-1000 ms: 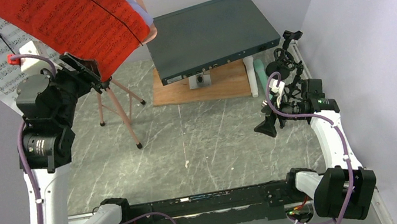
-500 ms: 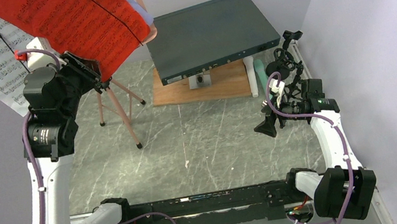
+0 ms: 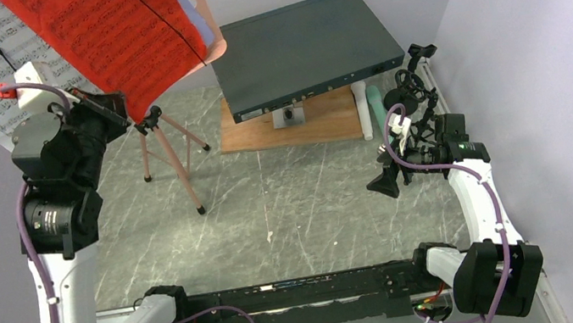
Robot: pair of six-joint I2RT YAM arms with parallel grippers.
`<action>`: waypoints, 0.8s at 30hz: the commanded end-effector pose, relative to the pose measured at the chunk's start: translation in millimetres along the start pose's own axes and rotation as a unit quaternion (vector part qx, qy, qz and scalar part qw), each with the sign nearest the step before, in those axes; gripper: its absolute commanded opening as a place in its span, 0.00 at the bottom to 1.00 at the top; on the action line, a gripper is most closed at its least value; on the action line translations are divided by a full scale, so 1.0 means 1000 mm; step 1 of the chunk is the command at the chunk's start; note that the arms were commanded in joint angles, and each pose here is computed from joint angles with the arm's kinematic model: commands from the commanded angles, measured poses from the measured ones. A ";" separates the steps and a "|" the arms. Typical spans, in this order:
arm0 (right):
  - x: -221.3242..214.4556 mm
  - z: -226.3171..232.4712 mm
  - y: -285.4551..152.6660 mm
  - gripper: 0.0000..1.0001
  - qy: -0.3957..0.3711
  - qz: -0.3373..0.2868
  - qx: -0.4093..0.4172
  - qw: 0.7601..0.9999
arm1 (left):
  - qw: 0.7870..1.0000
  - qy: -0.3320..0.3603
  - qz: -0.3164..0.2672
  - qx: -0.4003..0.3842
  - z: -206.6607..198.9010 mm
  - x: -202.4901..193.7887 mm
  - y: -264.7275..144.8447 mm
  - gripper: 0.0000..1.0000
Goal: Pack up the instrument practice props
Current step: Pick up the sheet music from the music stand.
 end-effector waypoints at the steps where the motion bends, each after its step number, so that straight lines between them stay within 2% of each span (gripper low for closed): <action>1: 0.006 -0.002 -0.001 1.00 -0.022 -0.006 -0.002 1.000 | 1.000 0.008 -0.025 -0.017 -0.009 0.018 -0.015 0.00; 4: 0.005 -0.002 0.000 1.00 -0.021 -0.005 -0.002 1.000 | 0.999 0.019 -0.030 -0.014 -0.007 0.020 -0.020 0.01; 8: 0.006 -0.002 0.000 1.00 -0.021 -0.007 -0.001 1.000 | 0.999 0.025 -0.029 -0.002 0.000 0.017 -0.024 0.11; 11: 0.006 -0.002 0.000 1.00 -0.022 -0.007 -0.001 1.000 | 0.999 0.030 -0.021 0.009 0.007 0.009 -0.021 0.07; 13: 0.006 -0.001 0.000 1.00 -0.022 -0.007 -0.001 1.000 | 0.999 0.036 -0.016 0.018 0.013 0.004 -0.016 0.00; 19: 0.005 -0.002 -0.001 1.00 -0.023 -0.005 -0.002 1.000 | 0.999 0.041 -0.011 0.021 0.014 0.001 -0.009 0.00; 24: 0.006 -0.002 -0.001 1.00 -0.023 -0.005 -0.002 1.000 | 0.998 0.045 -0.017 0.031 0.018 0.003 -0.019 0.00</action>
Point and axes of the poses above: each gripper's point midway between its finger pads, its own y axis out along the fingers, its own z axis along the line the jaws close on, x = y × z, the point moved 3 cm from there along -y, back along the fingers, and after that the axes turned 8 degrees about -y, right-handed, at the moved point
